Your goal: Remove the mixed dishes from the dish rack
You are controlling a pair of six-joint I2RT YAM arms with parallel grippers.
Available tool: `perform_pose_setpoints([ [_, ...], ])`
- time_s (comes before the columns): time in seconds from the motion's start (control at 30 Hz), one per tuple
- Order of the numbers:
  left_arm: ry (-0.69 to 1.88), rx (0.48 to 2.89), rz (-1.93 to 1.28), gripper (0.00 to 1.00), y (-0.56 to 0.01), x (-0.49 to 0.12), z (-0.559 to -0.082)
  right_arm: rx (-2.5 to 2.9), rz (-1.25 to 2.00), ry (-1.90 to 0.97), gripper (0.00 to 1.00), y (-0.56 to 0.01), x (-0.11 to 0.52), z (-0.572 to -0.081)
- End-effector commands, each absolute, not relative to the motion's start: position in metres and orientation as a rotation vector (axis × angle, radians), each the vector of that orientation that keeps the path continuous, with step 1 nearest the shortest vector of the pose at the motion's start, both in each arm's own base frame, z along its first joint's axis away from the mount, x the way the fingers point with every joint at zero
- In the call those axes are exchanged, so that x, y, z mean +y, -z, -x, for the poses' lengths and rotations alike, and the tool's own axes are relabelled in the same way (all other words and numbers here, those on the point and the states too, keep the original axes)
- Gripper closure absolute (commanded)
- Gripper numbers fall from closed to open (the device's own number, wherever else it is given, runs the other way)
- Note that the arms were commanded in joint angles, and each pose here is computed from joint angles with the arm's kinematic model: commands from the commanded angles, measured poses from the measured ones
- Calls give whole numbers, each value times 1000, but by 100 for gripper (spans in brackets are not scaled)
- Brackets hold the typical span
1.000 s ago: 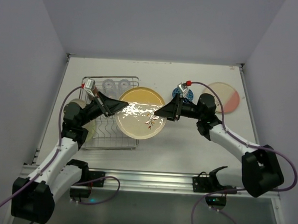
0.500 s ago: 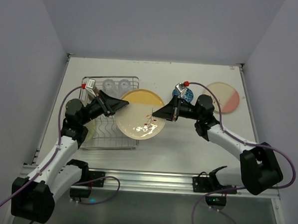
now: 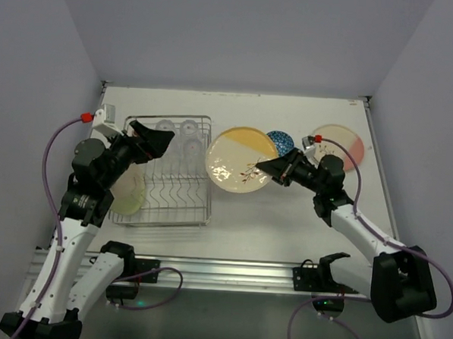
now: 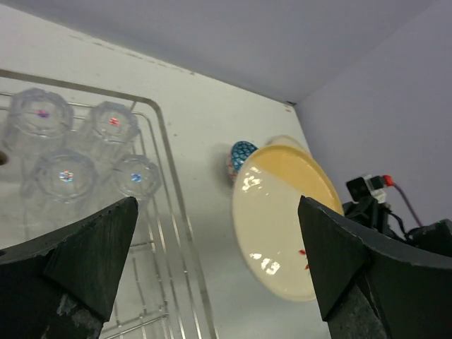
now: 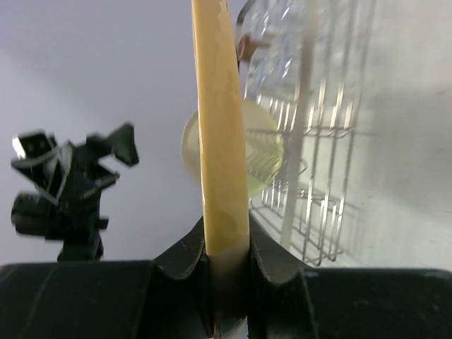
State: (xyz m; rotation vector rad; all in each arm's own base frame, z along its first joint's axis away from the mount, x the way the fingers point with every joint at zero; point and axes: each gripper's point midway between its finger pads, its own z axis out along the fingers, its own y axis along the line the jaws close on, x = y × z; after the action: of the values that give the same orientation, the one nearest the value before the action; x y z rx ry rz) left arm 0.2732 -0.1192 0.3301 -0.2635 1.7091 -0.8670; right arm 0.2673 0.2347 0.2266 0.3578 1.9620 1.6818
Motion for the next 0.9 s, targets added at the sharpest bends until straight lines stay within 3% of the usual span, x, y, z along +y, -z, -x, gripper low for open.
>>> perform_pose_setpoints([
  [0.0, 569, 1720, 257, 0, -330, -79, -266, 1739, -516, -1597, 100, -260, 188, -296],
  [0.17, 406, 1725, 225, 0, -324, -57, -256, 1602, -781, -1336, 100, -249, 98, -330],
  [0.47, 347, 1807, 156, 0, -290, -55, -244, 1377, -1099, -886, 100, -231, -51, -375],
  [0.87, 236, 1847, 149, 0, -277, -42, -239, 1446, -1099, -821, 97, -197, -107, -443],
])
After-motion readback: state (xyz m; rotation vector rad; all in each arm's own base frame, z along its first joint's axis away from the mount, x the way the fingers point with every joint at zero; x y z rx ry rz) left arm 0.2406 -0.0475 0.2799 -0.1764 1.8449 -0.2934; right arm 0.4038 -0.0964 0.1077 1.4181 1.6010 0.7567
